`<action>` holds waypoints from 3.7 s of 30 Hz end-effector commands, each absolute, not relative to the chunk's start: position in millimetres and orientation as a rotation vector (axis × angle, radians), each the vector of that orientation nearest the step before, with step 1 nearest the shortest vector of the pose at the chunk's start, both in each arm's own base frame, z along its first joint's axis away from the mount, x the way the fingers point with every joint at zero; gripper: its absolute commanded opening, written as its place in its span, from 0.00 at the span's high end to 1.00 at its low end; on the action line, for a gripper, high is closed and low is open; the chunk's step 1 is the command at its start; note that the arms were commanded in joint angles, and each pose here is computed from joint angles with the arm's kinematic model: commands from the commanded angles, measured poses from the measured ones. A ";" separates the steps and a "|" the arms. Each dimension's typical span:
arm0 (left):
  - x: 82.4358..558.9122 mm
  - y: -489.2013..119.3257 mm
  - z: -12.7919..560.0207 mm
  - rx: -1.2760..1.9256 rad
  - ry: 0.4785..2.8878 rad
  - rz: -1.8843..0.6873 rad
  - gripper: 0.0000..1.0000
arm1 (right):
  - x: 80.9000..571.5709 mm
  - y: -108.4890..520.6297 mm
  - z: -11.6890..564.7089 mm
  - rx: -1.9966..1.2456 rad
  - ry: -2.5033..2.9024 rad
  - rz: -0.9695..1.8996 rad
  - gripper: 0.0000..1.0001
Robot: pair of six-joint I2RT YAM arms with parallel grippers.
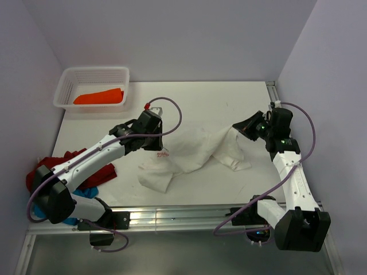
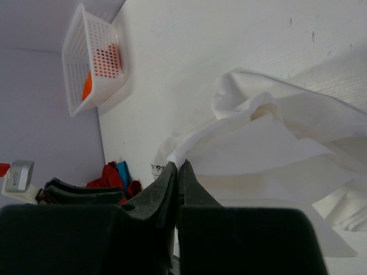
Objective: Roll the t-shirts
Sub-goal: Flatten the tshirt
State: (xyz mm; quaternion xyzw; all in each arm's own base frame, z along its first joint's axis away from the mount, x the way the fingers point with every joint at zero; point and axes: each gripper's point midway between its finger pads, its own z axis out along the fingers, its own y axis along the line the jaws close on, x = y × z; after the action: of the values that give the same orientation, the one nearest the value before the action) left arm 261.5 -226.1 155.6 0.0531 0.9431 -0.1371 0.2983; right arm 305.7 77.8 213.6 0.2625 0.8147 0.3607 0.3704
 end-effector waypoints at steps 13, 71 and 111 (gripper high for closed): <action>216.6 -316.9 217.6 0.286 2.248 -0.785 0.53 | 308.0 96.2 253.5 0.634 1.982 1.009 0.97; 224.5 -364.7 235.5 0.272 2.129 -0.406 1.00 | 278.3 123.5 309.1 0.864 1.821 0.828 0.20; 286.4 -75.1 399.2 -0.237 1.946 0.151 1.00 | 224.2 128.8 141.2 0.230 2.113 0.660 0.17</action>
State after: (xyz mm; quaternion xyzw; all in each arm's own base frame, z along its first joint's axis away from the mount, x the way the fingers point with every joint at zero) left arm 280.5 -89.5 381.3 -0.0962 0.8348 0.0560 0.5391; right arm 222.8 124.9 138.6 0.1252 0.8585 0.2572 0.4256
